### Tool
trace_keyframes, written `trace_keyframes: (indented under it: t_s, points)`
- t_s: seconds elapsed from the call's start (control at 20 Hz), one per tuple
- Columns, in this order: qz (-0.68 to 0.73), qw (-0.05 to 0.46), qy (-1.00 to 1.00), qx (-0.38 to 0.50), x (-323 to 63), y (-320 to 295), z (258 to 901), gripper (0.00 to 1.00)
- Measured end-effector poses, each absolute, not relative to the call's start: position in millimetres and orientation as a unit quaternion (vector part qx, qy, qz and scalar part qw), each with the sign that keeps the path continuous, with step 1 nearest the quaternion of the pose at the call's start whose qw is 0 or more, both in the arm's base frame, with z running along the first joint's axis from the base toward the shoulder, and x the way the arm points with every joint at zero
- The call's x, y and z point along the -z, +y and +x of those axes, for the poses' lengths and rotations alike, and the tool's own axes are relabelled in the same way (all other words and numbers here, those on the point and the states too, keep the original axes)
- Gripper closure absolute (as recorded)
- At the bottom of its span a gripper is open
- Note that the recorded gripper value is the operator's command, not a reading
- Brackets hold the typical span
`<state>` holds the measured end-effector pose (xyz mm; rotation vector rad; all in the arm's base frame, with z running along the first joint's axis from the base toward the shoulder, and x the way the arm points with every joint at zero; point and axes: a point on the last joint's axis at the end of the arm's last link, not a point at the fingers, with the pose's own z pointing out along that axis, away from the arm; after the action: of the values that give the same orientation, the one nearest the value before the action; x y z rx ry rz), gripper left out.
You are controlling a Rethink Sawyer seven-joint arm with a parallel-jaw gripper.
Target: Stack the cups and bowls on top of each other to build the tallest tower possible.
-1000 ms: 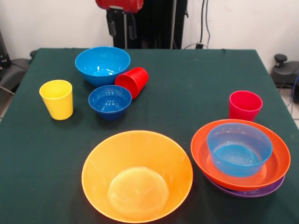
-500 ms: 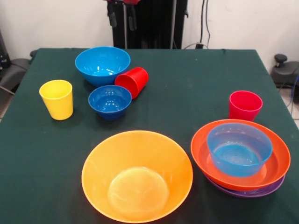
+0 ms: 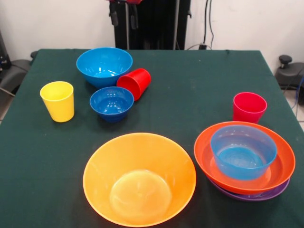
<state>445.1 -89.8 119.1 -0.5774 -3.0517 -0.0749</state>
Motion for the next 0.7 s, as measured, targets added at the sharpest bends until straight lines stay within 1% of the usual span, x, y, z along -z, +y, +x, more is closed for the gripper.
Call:
trace_keyframes:
  t_s: [0.3,0.7]
  points:
    - [-0.154,0.001,-0.988,0.026,-89,-89,431,0.00]
    - [-0.135,0.008,-0.990,0.047,-39,-82,416,0.00]
